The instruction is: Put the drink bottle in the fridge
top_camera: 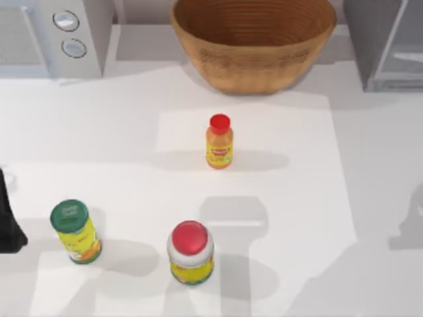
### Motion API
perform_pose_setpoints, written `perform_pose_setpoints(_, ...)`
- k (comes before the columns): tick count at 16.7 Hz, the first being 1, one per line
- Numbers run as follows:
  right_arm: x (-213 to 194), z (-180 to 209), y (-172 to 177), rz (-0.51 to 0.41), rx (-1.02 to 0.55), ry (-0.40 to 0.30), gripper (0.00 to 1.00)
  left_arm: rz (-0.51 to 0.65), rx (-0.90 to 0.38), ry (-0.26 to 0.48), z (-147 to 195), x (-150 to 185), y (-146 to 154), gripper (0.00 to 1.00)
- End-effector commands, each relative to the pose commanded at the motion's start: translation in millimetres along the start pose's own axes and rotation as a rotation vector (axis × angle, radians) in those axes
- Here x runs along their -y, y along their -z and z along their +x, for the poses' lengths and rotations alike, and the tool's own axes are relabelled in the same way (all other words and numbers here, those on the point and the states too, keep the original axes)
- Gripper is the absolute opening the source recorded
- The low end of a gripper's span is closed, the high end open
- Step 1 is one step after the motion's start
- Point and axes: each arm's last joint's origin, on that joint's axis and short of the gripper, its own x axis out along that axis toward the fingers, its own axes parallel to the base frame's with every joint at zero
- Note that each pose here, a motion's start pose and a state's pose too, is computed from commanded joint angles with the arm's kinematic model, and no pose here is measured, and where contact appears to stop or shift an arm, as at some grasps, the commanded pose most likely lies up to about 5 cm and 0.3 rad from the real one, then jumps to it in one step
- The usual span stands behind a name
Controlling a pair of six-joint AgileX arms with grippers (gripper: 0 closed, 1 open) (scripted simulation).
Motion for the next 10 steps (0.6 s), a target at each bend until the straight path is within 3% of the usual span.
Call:
perform_pose_setpoints(3,-0.2,4.3,-33.7,-0.004,0.062,-0.001,0.01,0.0,0.0,0.0,0.0,0.0,0.0,1.0)
perform_pose_setpoints(6,-0.1,19.9,-92.3,-0.011,0.17,-0.006,0.01,0.0,0.0,0.0,0.0,0.0,0.0,1.0)
perform_pose_setpoints(10,3.3,83.2,-168.5,-0.03,0.293,-0.02,0.01,0.0,0.0,0.0,0.0,0.0,0.0,1.0)
